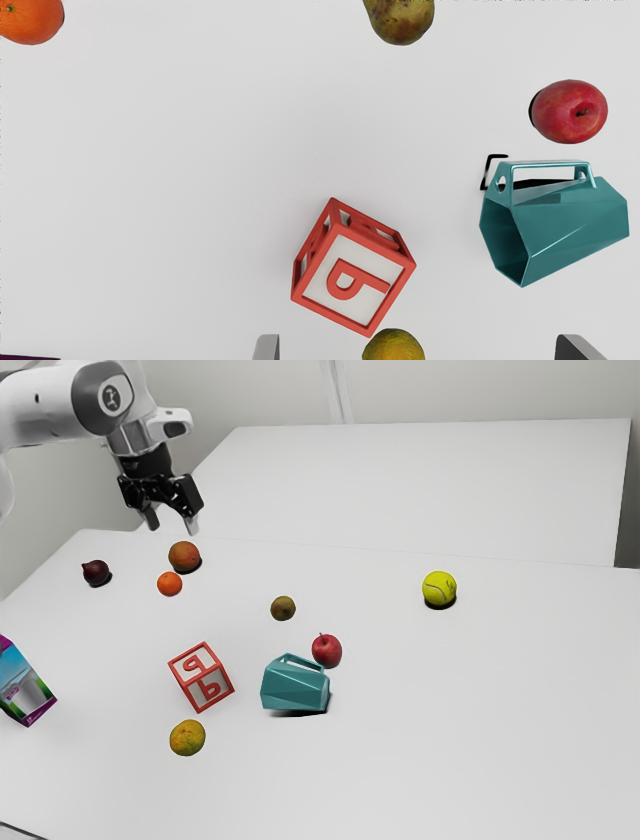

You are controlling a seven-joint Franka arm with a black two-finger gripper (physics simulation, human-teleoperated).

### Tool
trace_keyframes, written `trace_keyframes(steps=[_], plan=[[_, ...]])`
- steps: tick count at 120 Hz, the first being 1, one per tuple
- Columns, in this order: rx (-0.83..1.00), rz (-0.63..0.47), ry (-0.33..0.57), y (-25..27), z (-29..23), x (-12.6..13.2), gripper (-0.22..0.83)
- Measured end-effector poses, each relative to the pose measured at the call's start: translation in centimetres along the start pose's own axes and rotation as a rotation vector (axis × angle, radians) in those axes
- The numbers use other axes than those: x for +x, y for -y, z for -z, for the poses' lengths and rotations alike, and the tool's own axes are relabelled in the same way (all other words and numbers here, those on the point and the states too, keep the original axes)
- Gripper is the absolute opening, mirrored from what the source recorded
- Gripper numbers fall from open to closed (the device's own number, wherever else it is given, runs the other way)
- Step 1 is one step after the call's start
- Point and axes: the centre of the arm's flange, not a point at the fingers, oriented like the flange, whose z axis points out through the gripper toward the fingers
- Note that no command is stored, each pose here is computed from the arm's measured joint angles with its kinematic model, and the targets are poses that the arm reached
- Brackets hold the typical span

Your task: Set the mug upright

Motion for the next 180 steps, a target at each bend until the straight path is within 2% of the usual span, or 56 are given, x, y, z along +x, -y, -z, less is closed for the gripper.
trace_keyframes(steps=[16, 38, 82, 117, 155, 180], plan=[[-0.020, -0.012, 0.004, 0.0, -1.1, -0.1, 0.62], [-0.211, 0.011, 0.052, -1.3, -5.2, -2.1, 0.62], [-0.596, 0.169, 0.143, -4.8, -14.6, -3.1, 0.61], [-0.646, 0.286, 0.212, -4.9, -21.5, -2.1, 0.61], [-0.633, 0.316, 0.234, -4.7, -25.5, -1.5, 0.61], [-0.671, 0.312, 0.244, -6.5, -27.1, -0.8, 0.60]])
